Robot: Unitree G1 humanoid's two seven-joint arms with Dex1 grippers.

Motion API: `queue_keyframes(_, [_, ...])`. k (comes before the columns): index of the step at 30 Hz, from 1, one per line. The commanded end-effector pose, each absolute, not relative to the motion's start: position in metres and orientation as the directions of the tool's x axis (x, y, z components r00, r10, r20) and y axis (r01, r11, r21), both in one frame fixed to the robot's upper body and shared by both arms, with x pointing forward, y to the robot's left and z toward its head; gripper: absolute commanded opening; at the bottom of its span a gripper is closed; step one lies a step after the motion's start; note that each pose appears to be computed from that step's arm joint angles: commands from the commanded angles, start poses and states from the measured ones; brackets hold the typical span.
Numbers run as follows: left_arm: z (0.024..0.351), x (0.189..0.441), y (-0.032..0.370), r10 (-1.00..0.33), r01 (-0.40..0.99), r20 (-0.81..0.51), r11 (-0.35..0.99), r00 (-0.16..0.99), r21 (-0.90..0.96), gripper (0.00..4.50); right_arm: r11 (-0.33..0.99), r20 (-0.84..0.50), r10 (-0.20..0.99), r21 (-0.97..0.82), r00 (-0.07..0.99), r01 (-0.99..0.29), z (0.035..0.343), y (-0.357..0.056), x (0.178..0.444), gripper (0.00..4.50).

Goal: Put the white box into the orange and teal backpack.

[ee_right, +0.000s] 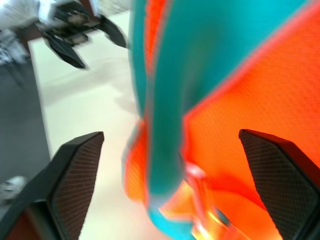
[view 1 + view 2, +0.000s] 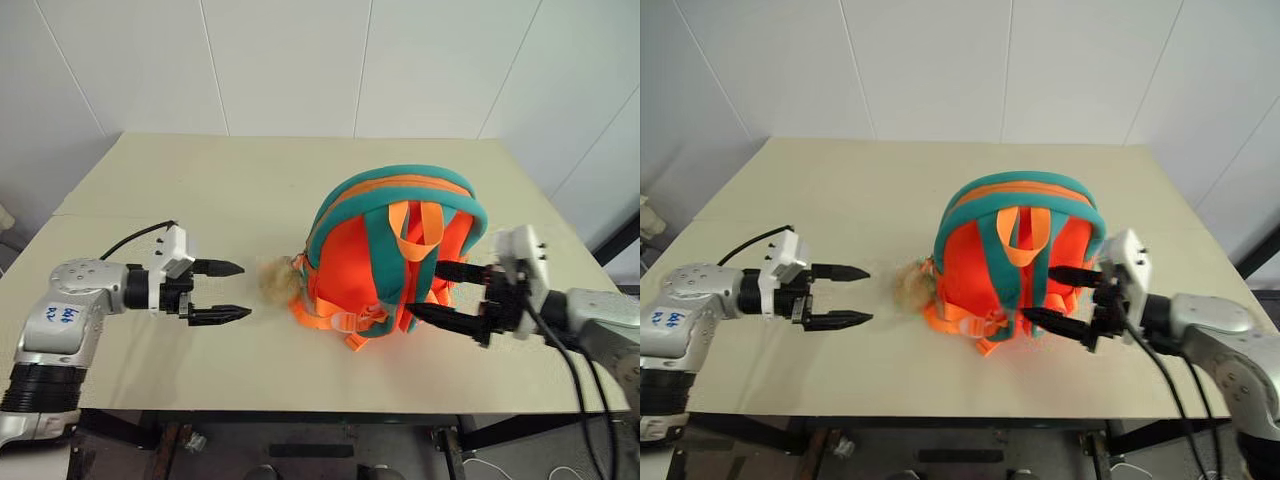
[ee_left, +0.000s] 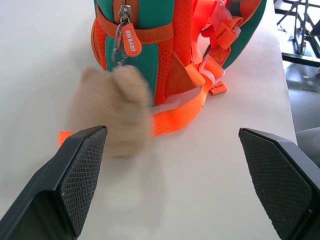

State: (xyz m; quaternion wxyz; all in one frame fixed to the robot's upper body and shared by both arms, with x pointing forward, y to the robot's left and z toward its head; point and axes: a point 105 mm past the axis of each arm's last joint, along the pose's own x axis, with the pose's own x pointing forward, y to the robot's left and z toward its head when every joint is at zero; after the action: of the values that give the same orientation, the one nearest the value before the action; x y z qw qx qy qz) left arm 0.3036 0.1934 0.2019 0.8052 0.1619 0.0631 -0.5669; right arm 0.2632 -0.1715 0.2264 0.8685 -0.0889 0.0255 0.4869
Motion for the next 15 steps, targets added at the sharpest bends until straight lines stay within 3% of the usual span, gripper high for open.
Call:
queue_keyframes(1, [0.222,0.299,0.192,-0.903,0.92,-0.238,0.295,0.356,0.257,4.5,0.528,-0.129,0.82,-0.207,0.558,-0.823,0.234,-0.199,0.257,4.46])
queue_keyframes(7, [0.231,0.306,0.18,-0.91,0.91,-0.211,0.287,0.357,0.3,4.5,0.564,-0.147,0.771,-0.293,0.62,-0.772,0.229,-0.228,0.264,4.46])
queue_keyframes(15, [0.221,0.297,0.179,-0.912,0.929,-0.254,0.251,0.321,0.273,4.5,0.537,-0.156,0.776,-0.344,0.611,-0.77,0.212,-0.23,0.277,4.46])
